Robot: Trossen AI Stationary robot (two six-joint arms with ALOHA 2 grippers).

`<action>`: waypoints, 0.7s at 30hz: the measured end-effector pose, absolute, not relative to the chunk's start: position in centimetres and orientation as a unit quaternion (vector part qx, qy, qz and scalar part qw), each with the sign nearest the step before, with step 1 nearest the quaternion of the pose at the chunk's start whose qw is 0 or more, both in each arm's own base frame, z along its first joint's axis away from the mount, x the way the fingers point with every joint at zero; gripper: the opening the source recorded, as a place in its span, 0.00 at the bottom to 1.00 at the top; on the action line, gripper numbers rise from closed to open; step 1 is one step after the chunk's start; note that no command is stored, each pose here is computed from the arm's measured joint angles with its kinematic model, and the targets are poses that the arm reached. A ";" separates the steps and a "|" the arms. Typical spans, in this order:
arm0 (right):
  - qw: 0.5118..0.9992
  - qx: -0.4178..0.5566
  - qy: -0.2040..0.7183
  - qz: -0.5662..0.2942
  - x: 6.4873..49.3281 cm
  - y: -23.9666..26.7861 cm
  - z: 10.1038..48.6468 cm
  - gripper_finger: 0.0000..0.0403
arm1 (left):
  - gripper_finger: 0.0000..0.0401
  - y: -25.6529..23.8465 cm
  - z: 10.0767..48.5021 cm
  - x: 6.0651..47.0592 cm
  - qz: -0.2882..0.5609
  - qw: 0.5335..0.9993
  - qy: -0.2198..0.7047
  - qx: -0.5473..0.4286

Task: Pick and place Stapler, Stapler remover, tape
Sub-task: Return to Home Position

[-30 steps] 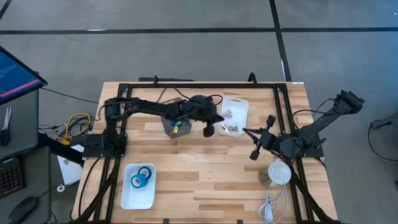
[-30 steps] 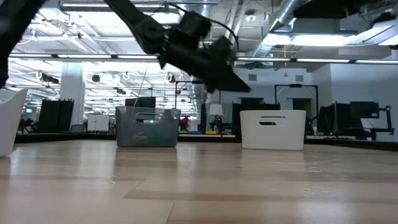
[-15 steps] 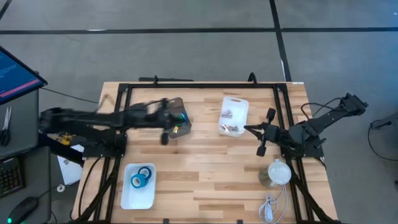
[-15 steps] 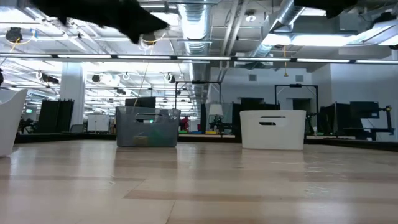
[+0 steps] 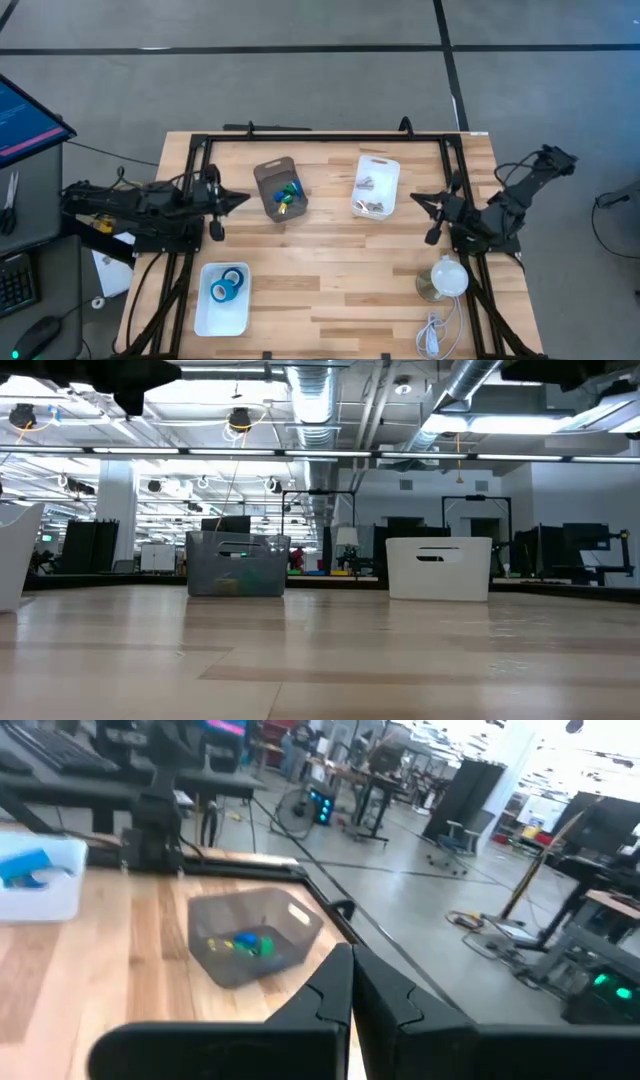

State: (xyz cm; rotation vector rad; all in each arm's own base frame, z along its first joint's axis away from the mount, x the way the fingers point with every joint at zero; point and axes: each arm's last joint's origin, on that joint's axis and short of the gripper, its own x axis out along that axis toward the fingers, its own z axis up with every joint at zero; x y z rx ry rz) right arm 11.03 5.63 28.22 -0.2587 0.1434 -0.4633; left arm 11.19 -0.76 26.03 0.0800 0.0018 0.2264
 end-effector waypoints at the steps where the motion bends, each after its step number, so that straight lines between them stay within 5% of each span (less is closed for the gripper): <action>1: 0.962 -0.127 0.074 -0.228 10.7 5.5 28.1 0.00 | 0.00 -0.8 26.1 11.1 0.109 0.993 -0.001 0.045; 14: 0.991 -0.067 0.041 -0.108 8.8 4.4 28.6 0.00 | 0.00 -1.4 25.5 11.9 0.103 0.992 0.031 0.064; 21: 0.991 -0.022 0.029 -0.126 9.9 5.9 22.5 0.00 | 0.00 -1.5 25.3 12.1 0.107 0.992 0.039 0.058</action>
